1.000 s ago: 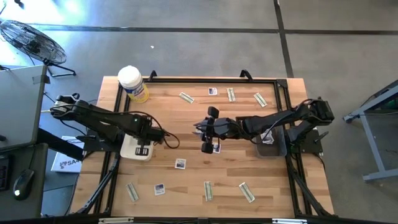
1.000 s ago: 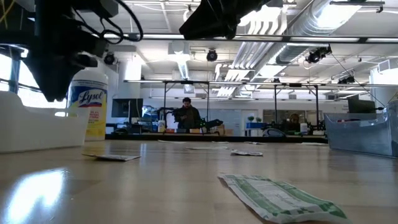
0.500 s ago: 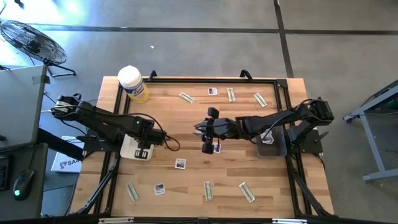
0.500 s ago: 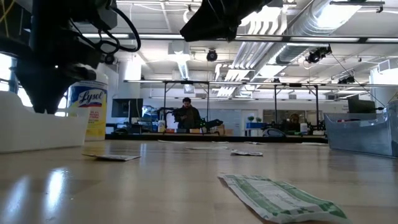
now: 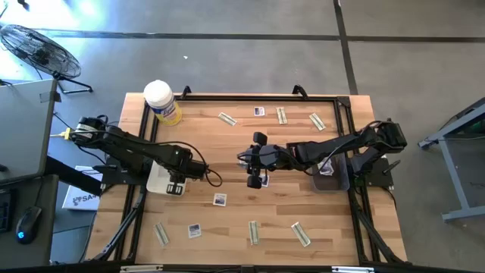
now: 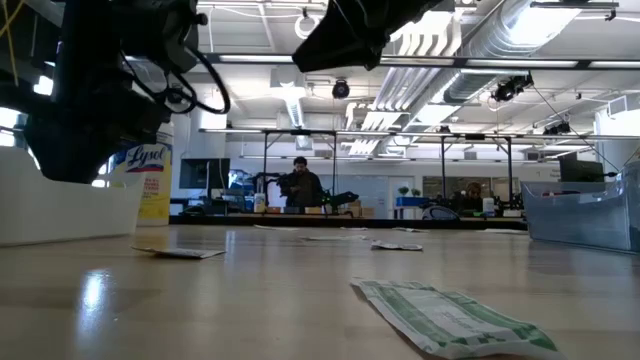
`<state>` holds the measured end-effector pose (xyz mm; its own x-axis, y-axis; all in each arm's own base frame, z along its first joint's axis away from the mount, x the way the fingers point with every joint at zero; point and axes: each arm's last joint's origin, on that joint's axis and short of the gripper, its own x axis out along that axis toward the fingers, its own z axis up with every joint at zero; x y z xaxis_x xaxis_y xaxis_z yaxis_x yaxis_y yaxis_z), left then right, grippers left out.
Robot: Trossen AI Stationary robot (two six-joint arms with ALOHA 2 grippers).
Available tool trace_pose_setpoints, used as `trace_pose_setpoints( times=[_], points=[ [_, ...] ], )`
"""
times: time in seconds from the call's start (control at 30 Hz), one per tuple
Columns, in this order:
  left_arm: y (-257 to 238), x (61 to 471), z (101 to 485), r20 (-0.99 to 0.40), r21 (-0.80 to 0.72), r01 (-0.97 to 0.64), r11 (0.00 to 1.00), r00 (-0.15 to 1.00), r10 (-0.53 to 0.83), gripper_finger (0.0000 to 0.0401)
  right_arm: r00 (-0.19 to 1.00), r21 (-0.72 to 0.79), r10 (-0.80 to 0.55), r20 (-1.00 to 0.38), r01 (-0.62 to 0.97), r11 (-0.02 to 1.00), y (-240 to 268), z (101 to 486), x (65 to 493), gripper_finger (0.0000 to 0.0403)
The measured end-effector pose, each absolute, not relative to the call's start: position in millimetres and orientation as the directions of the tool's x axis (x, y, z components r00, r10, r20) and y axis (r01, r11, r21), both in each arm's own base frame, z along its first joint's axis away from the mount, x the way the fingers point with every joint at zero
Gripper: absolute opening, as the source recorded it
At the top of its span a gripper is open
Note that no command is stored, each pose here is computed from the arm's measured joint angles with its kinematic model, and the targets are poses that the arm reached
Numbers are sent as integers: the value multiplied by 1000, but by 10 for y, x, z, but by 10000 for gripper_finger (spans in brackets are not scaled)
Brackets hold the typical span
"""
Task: Pick & Place First Aid Supplies
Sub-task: Put the green bandage into the white bin
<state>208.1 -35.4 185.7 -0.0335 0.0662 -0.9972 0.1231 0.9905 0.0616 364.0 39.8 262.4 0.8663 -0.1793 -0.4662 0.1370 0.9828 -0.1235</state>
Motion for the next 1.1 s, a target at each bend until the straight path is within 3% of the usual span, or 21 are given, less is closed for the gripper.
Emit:
trace_pose_setpoints(
  times=[0.23,0.5,0.67,0.83,1.1],
  points=[
    [-375,2208,2038,-997,64,151,986,53,57,88,807,-79,-130,-576,103,992,453,2330,3711,138],
    [-316,2065,2244,-980,181,128,975,-61,190,88,741,-54,-163,-652,169,984,384,1838,3895,138],
    [-298,2036,2537,-959,205,81,975,215,183,88,693,-30,-221,-686,276,961,219,1546,3980,138],
    [-289,1989,2807,-845,178,41,983,518,132,88,650,-60,-237,-722,283,957,114,1352,4002,138],
    [-260,1878,2858,-753,197,9,980,641,146,88,625,-44,-233,-745,303,952,33,1178,4030,138]
  ],
)
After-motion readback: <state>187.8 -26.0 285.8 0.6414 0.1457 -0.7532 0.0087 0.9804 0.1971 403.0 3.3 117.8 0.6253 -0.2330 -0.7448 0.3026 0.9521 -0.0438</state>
